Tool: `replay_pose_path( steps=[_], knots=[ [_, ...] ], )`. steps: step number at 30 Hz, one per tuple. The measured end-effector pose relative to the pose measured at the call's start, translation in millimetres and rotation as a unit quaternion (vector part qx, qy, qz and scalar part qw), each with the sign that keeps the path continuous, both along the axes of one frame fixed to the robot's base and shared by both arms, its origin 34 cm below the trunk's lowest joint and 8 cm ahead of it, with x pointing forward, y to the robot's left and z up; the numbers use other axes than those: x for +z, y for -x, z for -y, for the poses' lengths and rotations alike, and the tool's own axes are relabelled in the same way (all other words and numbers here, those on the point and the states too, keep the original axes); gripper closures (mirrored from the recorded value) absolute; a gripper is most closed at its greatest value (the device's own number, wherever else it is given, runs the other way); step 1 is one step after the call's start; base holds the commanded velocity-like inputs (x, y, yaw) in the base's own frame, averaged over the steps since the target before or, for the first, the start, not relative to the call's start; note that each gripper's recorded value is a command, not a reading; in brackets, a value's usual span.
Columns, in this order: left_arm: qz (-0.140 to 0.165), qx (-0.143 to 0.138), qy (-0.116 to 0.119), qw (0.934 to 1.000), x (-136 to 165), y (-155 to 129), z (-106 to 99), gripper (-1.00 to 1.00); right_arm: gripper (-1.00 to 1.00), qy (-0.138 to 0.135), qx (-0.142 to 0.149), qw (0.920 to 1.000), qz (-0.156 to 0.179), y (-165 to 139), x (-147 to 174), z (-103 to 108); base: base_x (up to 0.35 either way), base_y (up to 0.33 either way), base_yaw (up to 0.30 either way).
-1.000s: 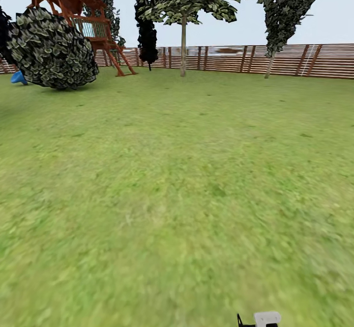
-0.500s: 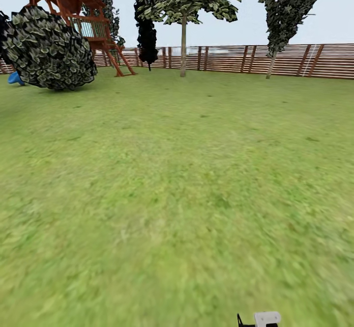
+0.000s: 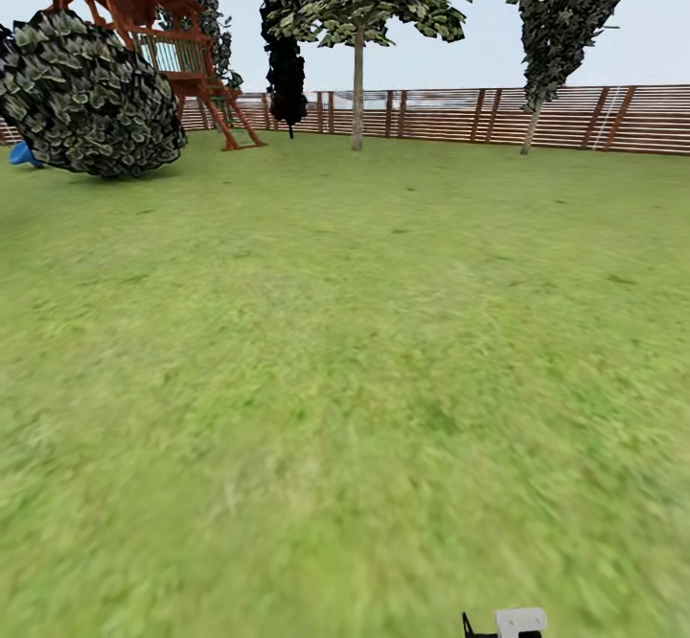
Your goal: In the garden, pick up the pesticide atomizer on the floor and spray pesticide onto both trees until each tree trunk is fully covered.
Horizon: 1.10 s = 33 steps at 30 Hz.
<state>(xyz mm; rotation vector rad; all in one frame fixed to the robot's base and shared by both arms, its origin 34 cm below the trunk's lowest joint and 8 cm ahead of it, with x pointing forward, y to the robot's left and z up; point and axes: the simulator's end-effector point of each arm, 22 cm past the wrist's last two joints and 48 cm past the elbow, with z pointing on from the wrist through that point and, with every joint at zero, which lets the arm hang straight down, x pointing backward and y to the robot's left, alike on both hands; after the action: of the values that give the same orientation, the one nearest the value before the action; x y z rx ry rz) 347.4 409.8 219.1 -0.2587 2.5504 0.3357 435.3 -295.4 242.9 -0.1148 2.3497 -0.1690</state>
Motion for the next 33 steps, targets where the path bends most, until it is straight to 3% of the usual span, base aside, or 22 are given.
replay_pose_path(
  steps=[33],
  knots=[
    [0.000, 0.000, 0.000, 1.0000, 0.0, 0.0, 0.0, 1.00, -1.00, 0.000, 0.000, 1.0000, 0.000, -0.3, 0.1, -0.1, 0.338, 0.000, 0.000]
  ],
)
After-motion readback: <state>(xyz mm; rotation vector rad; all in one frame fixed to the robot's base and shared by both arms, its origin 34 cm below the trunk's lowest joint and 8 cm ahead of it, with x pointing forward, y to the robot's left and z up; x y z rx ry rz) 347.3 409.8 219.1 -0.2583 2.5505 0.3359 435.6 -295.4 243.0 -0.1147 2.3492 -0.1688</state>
